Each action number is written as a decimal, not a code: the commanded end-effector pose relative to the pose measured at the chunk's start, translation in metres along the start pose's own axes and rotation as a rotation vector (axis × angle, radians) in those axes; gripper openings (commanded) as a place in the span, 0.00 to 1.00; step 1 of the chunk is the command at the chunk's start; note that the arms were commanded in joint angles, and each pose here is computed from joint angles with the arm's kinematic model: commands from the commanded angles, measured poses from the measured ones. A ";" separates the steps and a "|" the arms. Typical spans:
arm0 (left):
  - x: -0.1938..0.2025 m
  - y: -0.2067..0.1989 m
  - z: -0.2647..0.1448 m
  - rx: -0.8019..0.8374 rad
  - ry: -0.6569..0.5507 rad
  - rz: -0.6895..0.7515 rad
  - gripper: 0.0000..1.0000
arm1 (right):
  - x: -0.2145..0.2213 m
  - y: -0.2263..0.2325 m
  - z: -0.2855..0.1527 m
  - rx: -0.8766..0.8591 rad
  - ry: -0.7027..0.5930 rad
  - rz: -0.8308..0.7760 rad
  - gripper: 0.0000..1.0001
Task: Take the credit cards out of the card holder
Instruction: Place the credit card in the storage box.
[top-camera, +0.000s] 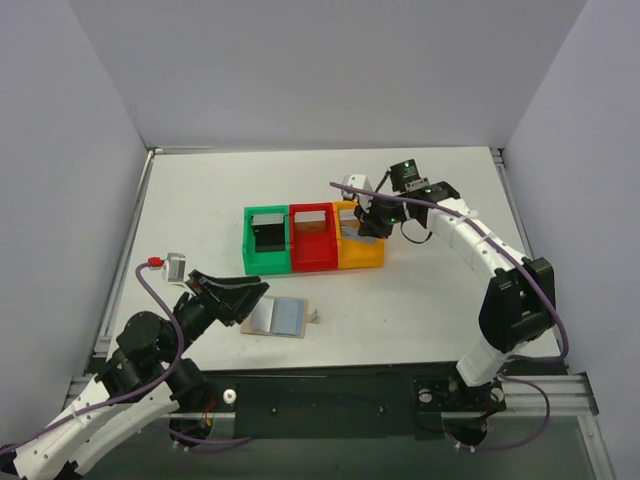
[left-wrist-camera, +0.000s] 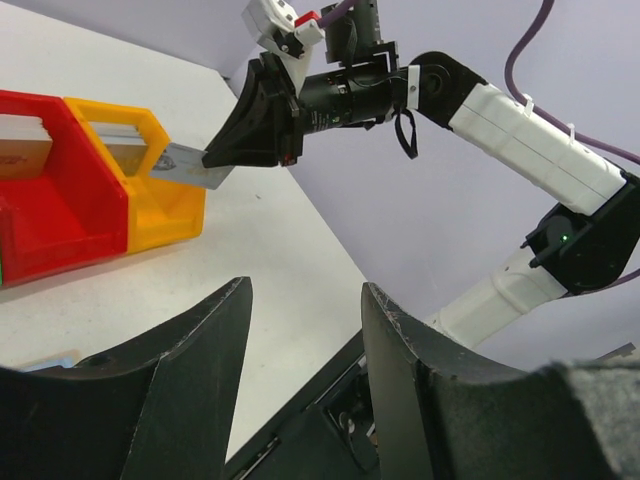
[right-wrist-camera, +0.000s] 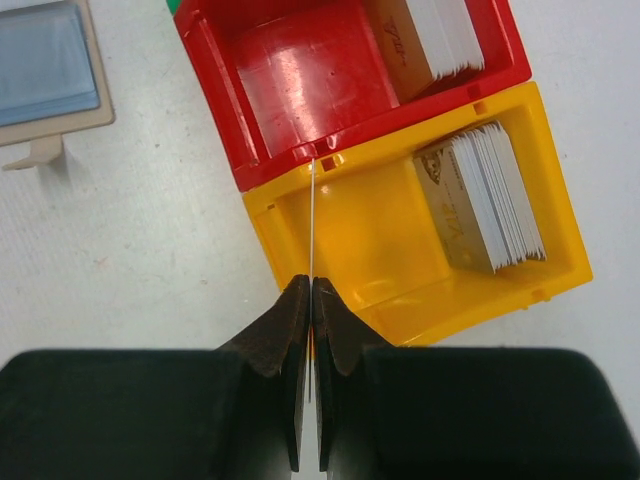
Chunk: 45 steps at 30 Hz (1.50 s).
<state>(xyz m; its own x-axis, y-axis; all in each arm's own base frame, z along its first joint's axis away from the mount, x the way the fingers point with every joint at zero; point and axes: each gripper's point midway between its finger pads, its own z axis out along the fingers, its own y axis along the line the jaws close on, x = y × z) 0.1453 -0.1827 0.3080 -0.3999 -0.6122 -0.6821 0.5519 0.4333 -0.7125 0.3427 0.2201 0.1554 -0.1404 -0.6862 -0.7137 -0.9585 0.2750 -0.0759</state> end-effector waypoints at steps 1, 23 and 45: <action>-0.004 -0.004 -0.002 0.006 0.002 0.015 0.57 | -0.013 -0.007 0.008 -0.023 -0.072 -0.044 0.00; 0.013 0.008 -0.004 -0.044 0.090 0.054 0.56 | 0.023 -0.054 0.043 0.019 0.040 -0.088 0.00; 0.025 0.018 0.011 -0.088 0.144 0.097 0.56 | 0.030 -0.085 0.070 -0.007 0.056 -0.133 0.00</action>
<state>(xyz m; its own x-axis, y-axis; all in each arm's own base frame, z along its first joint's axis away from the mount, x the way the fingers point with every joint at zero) 0.1528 -0.1981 0.2543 -0.4934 -0.4482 -0.7454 0.4890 0.5658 -0.6639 0.4342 0.2195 0.0816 -0.0644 -0.7699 -0.6350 -0.9664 0.2067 -0.1526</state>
